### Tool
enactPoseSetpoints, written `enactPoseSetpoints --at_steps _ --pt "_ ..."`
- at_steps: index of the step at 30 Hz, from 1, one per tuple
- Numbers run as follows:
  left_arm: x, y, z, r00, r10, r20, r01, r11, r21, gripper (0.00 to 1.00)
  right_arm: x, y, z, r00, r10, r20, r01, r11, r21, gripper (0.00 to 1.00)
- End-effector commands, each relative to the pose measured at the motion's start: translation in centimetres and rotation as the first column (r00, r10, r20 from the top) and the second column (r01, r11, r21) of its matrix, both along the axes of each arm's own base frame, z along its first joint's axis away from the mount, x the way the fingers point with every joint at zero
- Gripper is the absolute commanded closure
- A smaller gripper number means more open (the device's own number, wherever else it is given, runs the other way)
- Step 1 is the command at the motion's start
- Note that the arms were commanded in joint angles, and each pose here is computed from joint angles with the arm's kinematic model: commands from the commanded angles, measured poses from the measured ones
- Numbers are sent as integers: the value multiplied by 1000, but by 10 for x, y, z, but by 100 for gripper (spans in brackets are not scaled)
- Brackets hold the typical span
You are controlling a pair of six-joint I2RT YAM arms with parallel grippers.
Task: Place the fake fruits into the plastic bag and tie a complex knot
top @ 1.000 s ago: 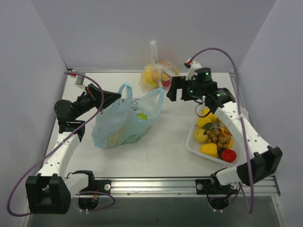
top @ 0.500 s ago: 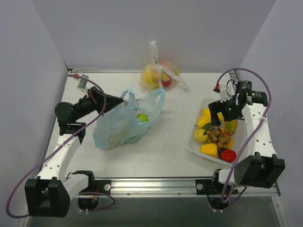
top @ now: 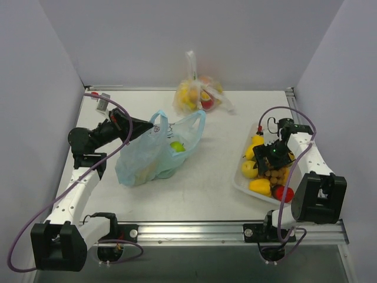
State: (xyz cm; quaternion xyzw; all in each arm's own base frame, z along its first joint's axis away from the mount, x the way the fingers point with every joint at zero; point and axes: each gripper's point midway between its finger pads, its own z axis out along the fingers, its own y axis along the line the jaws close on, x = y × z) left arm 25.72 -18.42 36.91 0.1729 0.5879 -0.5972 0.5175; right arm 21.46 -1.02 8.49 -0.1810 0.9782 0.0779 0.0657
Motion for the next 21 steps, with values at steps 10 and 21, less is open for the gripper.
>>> enactPoseSetpoints --at_steps 10,21 --pt "-9 -1 16 995 -16 100 14 1000 15 100 23 -13 41 989 -51 141 58 997 -46 100" --pt "-13 -2 17 994 -29 104 27 999 24 100 64 14 160 882 -104 459 46 990 135 100"
